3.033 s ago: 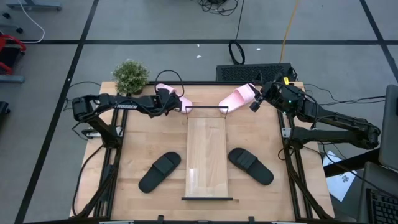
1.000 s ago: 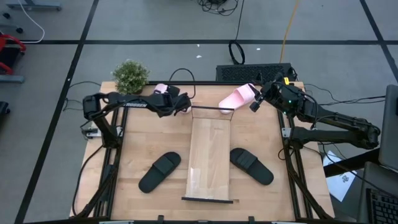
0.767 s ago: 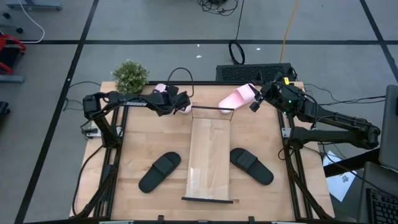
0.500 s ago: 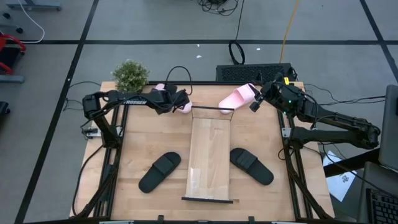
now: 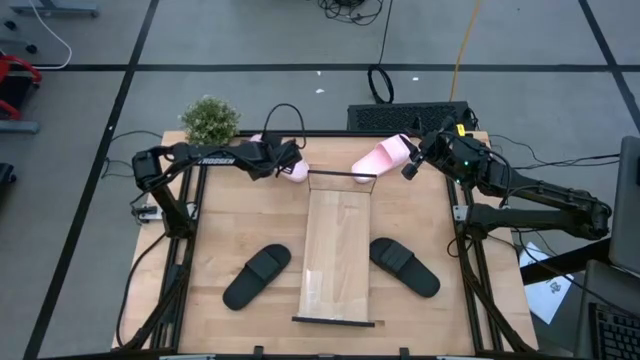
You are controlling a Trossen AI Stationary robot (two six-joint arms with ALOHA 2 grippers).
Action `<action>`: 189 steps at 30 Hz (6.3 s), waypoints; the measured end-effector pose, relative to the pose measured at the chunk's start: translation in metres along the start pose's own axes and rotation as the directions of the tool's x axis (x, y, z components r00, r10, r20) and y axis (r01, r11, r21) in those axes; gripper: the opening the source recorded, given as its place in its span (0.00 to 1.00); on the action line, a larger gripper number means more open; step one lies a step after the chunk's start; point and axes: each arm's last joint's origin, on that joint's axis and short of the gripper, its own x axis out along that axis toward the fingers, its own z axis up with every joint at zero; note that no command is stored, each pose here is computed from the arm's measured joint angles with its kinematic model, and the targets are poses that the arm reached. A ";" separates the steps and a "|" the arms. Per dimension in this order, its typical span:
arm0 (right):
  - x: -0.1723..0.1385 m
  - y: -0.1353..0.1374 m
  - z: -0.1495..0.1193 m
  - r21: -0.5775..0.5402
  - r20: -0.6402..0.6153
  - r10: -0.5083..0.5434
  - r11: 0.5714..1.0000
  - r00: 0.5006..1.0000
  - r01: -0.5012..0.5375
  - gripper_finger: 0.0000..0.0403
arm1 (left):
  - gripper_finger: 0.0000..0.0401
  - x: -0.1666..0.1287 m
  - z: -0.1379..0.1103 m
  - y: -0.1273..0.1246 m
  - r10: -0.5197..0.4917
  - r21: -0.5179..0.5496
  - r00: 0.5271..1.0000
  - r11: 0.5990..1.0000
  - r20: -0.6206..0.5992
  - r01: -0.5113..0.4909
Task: Pick and place slides into the shelf
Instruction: Put the left pink slide on the shelf
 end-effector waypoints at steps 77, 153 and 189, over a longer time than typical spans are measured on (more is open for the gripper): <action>0.000 0.000 0.000 -0.033 0.000 0.001 0.999 1.000 -0.001 0.25 | 0.29 0.029 -0.012 -0.013 0.065 0.013 0.997 0.998 -0.040 -0.064; 0.030 0.024 0.024 0.375 0.466 0.824 0.147 0.323 -0.915 0.25 | 0.00 -0.283 -0.025 -0.044 -0.620 0.555 0.721 0.734 0.311 0.392; 0.067 0.035 0.009 0.390 0.448 0.862 0.050 0.237 -0.919 0.57 | 0.00 -0.290 -0.014 -0.050 -0.689 0.567 0.637 0.694 0.345 0.444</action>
